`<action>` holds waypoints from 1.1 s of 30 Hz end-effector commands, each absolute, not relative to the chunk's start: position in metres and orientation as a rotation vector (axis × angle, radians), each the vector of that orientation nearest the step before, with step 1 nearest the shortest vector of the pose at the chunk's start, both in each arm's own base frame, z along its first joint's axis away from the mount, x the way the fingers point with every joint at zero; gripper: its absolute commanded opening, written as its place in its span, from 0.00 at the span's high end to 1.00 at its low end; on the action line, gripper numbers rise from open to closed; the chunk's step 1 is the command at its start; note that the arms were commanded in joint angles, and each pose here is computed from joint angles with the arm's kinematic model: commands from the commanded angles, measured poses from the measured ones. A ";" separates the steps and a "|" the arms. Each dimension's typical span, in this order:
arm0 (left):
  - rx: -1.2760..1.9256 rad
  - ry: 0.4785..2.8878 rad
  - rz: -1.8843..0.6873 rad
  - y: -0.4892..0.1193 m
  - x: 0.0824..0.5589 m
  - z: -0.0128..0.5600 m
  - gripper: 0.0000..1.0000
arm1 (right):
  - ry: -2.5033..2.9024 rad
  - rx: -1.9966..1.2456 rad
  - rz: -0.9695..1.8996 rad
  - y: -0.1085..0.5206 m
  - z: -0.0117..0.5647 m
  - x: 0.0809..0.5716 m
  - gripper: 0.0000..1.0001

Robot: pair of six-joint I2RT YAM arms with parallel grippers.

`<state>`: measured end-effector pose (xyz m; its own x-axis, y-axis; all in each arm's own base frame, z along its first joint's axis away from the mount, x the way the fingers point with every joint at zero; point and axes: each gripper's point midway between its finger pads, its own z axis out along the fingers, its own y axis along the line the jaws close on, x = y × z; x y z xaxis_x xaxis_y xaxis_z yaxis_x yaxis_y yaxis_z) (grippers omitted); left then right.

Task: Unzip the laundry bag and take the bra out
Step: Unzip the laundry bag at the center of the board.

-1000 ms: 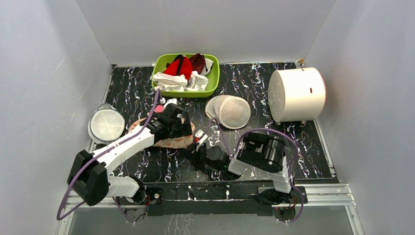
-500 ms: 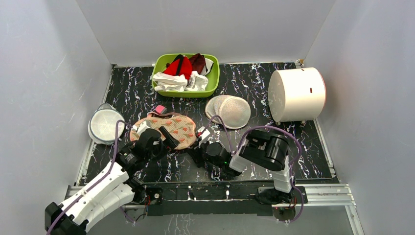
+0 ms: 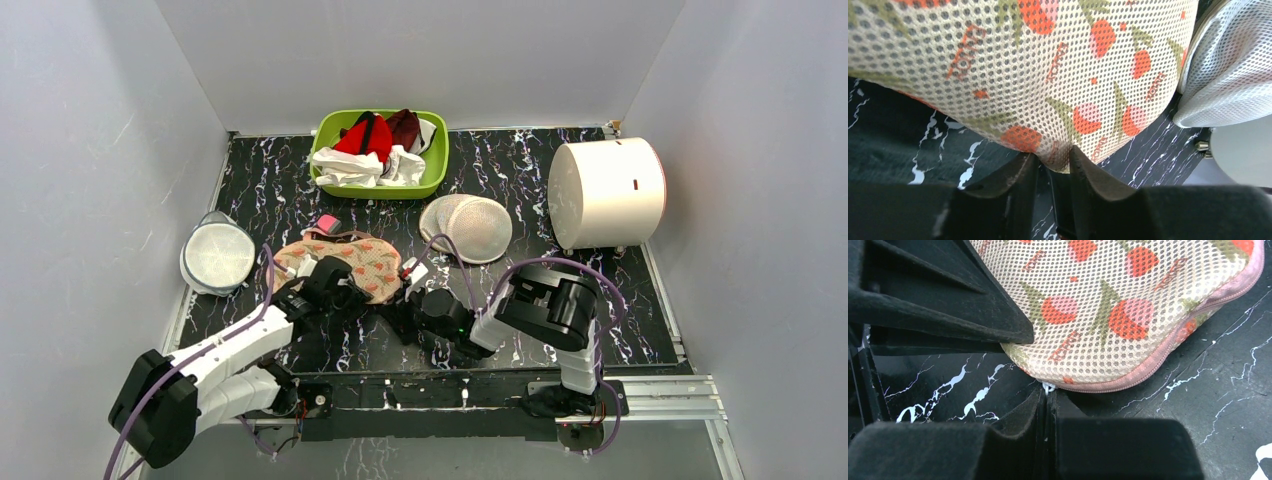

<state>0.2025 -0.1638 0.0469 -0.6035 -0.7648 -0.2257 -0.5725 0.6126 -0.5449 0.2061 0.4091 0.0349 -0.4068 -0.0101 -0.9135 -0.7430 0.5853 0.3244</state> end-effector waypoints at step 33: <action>-0.077 2.680 -0.543 -0.181 0.193 0.027 1.00 | 1.949 -0.770 0.963 0.337 0.047 0.187 1.00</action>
